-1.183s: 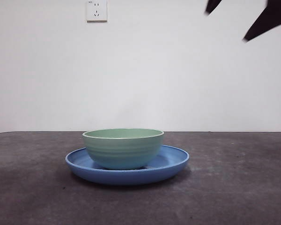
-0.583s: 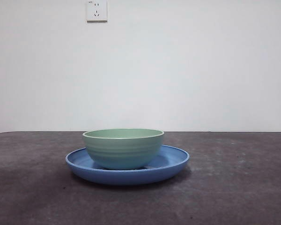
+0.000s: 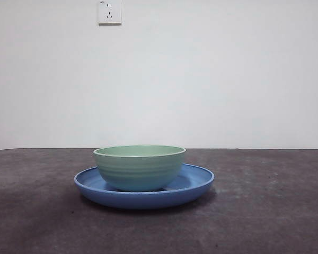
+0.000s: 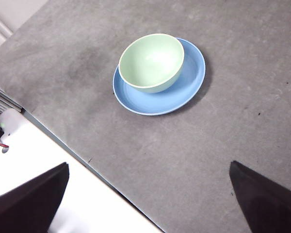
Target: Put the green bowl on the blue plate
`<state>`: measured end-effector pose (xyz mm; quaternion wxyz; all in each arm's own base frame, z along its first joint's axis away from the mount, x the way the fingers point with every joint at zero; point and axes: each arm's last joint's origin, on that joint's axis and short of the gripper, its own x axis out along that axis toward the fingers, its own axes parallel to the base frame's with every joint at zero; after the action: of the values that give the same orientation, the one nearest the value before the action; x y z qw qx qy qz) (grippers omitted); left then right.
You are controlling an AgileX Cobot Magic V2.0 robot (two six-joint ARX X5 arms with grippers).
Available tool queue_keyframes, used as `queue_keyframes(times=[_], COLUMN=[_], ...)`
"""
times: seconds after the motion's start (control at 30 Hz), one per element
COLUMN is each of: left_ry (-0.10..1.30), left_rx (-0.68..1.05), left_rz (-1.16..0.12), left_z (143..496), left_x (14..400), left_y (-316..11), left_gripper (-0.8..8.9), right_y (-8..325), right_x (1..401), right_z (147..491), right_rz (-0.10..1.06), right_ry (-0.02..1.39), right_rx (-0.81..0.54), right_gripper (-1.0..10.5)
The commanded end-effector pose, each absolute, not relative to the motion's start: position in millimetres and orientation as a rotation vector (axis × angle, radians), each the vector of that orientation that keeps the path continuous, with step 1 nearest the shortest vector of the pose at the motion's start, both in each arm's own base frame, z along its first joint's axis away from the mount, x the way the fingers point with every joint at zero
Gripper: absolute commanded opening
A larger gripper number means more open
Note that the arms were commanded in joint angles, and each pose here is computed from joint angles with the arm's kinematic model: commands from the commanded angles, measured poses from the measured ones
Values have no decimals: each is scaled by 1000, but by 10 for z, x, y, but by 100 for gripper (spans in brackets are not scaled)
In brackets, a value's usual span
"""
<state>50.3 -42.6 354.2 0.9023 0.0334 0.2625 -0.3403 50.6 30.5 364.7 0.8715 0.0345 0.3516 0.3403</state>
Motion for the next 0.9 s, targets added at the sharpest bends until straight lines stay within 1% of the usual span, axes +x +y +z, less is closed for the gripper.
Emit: queue_keyframes(times=[0.03, 0.2, 0.27, 0.3, 0.33, 0.37, 0.4, 0.43, 0.47, 0.9], left_ry=[525, 526, 527, 529, 533, 538, 543, 546, 547, 545], left_rx=[65, 65, 66, 66, 63, 60, 63, 64, 65, 64], left_rz=[-713, -713, -713, -713, -712, -710, -710, -709, -709, -710], left_z=[3575, 3575, 3574, 3573, 3570, 3568, 3563, 3560, 3559, 3561], left_x=[501, 501, 501, 500, 499, 497, 495, 494, 494, 494], left_y=[-428, -428, -428, -428, -427, -425, -424, -423, -423, -423], left_gripper=[592, 591, 586, 559, 445, 236, 35, 27, 50, 50], right_y=[310, 311, 311, 311, 311, 312, 312, 313, 315, 317], right_x=[508, 511, 511, 510, 506, 505, 504, 505, 504, 503], right_z=[3668, 3671, 3670, 3670, 3667, 3666, 3666, 3667, 3668, 3671], right_rz=[724, 724, 724, 724, 729, 732, 733, 737, 745, 753], right_ry=[723, 719, 720, 721, 726, 728, 729, 728, 728, 723], right_rx=[64, 64, 65, 67, 69, 71, 71, 72, 74, 74], right_gripper=[651, 637, 579, 512, 348, 127, -23, 29, 22, 22])
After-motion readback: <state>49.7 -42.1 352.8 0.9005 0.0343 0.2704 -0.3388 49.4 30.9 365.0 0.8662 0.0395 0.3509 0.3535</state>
